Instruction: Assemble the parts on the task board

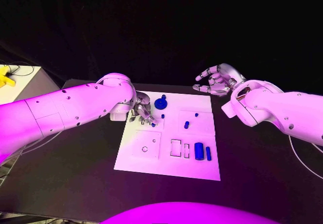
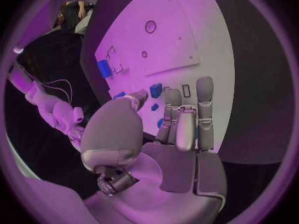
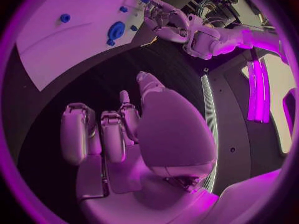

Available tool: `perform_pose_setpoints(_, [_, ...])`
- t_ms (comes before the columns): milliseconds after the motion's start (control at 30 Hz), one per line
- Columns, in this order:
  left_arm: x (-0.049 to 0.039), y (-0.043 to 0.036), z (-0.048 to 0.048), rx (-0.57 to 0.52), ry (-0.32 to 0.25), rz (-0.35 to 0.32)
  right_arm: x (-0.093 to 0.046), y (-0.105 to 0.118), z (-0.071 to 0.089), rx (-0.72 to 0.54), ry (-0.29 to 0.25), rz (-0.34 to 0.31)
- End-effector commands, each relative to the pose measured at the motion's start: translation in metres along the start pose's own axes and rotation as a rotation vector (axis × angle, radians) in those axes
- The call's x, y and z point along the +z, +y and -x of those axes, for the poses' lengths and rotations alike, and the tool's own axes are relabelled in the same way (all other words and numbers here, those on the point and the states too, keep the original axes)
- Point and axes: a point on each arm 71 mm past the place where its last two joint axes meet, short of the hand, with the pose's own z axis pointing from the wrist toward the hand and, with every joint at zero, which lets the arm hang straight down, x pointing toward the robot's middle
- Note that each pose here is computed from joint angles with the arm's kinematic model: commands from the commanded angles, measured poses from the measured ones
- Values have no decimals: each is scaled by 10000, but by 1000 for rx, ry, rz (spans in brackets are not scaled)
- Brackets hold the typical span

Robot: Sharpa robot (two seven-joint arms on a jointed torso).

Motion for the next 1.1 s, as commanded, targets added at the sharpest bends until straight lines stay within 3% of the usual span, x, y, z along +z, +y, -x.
perform_pose_setpoints(33, [4,-50,-15,-6,25,-18,4,4,-18,-3,19,-2])
perform_pose_setpoints(500, [50,-104,-6,-26,17,-28,19,5,-42,-5,30,-9])
perform_pose_setpoints(1100, [72,-107,-22,-24,47,-29,29,-3,-64,-6,41,-18])
